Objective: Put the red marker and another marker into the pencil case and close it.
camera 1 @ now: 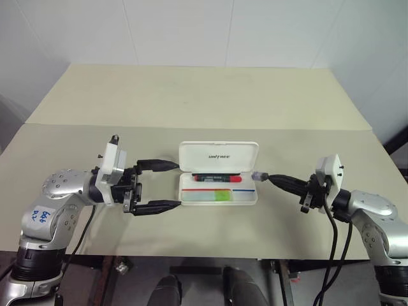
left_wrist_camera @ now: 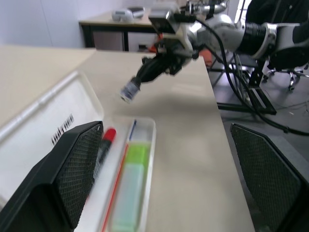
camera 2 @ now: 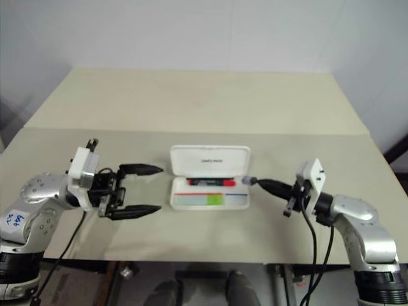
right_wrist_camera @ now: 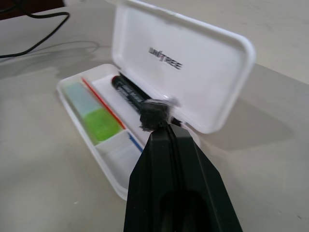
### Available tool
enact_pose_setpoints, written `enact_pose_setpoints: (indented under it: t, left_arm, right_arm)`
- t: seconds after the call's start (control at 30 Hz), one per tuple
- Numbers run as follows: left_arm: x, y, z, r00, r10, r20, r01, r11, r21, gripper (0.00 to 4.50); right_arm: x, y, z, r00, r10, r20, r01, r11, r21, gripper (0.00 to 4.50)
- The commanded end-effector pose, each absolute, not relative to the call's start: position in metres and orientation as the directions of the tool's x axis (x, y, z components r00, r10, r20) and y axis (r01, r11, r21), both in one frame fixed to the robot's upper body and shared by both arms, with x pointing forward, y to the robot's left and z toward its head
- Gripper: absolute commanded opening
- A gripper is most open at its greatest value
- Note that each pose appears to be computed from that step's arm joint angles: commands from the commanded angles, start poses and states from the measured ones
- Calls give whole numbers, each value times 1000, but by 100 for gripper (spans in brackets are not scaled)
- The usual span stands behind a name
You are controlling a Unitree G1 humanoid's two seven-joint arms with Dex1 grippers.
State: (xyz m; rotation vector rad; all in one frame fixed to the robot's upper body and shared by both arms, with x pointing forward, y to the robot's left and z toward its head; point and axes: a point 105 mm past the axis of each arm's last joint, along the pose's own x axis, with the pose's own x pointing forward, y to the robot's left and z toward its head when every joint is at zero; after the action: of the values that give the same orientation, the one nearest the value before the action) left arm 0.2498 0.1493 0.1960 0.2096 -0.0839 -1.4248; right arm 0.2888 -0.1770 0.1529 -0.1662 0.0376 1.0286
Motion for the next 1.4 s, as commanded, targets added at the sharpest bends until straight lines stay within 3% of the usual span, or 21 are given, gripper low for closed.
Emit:
enact_pose_setpoints:
  t: [0.03,0.5,1.4]
  left_arm:
    - [240,160,202,152,-985,-83,961,128,243,450]
    - [232,214,187,304,-941,-148,937,268,222,450]
    - [236,215,191,333,-933,-138,922,292,253,450]
  right_arm:
    - [288,-171,158,456,877,-149,-886,432,-166,37]
    - [314,-163,159,389,894,-224,-915,347,-205,37]
    - [301,-158,137,266,905,-332,-957,208,-200,37]
